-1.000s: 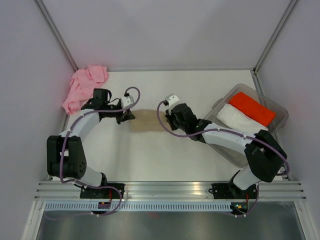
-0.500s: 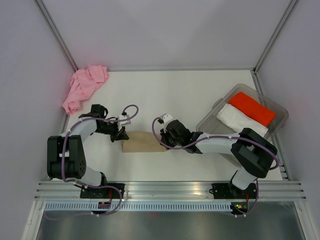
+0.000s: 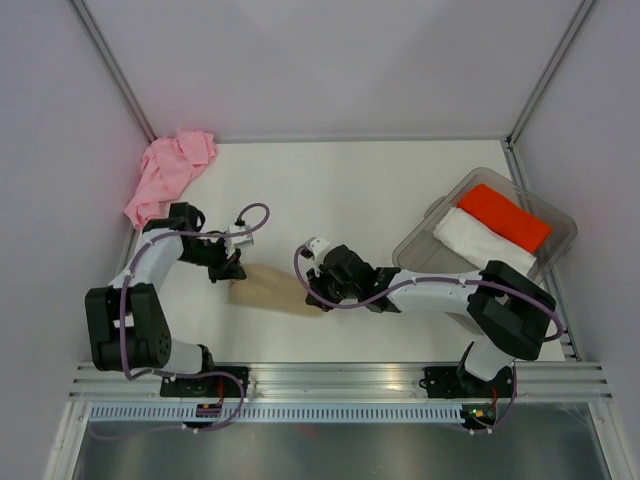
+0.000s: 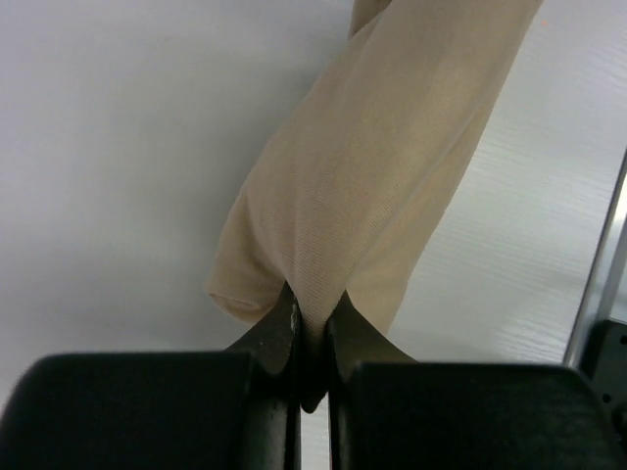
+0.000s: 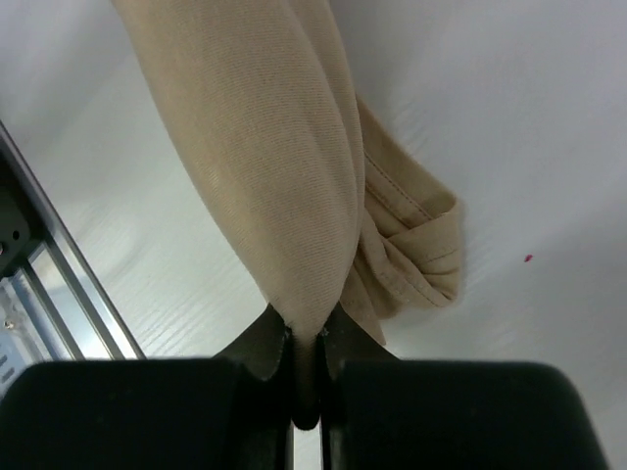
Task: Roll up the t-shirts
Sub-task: Roll the tshirt
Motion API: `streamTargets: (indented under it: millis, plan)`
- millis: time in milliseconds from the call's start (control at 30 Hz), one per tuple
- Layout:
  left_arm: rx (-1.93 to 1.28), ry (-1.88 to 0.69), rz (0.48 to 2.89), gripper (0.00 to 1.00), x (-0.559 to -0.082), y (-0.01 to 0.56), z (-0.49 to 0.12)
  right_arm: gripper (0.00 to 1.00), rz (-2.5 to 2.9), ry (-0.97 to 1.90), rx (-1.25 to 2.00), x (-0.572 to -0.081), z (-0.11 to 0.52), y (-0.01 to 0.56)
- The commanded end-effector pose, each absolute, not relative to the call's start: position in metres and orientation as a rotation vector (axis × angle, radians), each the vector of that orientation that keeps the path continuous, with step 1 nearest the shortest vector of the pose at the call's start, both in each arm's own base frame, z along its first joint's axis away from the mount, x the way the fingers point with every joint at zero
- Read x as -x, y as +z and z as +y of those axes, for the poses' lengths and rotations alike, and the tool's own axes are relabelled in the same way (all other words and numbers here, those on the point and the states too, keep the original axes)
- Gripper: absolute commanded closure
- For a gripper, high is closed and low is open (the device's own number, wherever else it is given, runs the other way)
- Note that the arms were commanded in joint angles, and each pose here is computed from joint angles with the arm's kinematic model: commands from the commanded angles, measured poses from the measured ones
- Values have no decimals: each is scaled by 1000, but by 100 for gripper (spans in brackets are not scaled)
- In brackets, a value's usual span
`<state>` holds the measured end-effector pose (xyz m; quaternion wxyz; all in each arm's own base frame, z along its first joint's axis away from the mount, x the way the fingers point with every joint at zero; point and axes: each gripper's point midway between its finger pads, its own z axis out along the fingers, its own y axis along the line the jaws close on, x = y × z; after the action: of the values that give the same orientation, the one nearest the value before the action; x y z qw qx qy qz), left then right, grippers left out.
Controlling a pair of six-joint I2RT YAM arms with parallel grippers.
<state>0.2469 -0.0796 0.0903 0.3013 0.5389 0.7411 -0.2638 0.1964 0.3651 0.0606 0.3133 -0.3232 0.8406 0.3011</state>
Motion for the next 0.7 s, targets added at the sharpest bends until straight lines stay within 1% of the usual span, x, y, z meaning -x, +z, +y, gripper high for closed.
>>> streamTargets:
  millis: [0, 33, 133, 267, 300, 333, 367, 400, 433, 500, 600, 667]
  plan:
    - [-1473, -787, 2094, 97, -229, 76, -60, 93, 2369, 922, 931, -169, 361, 42]
    - [-1432, -782, 2114, 96, -234, 77, -52, 87, 2391, 954, 913, -170, 361, 40]
    - [-1339, -833, 2176, 92, -236, 74, -42, 86, 2451, 1067, 919, -162, 367, 31]
    - [-1314, -880, 2253, 82, -224, 62, -35, 84, 2508, 1123, 883, -162, 375, 23]
    - [-1315, -887, 2270, 81, -221, 59, -34, 81, 2494, 1136, 879, -163, 378, 25]
    - [-1303, -895, 2279, 80, -219, 57, -33, 72, 2486, 1139, 860, -168, 380, 28]
    - [-1292, -899, 2281, 80, -219, 56, -32, 68, 2483, 1130, 850, -170, 381, 31]
    - [-1271, -903, 2271, 83, -222, 57, -32, 62, 2478, 1118, 850, -173, 380, 33]
    - [-1230, -912, 2289, 88, -224, 56, -30, 59, 2465, 1108, 854, -175, 380, 36]
    - [-1181, -899, 2295, 91, -232, 55, -25, 51, 2415, 1081, 868, -180, 378, 45]
    - [-1144, -934, 2303, 92, -232, 50, -23, 44, 2305, 1059, 862, -186, 372, 63]
    - [-1153, -931, 2283, 92, -231, 49, -22, 42, 2239, 1068, 840, -186, 367, 72]
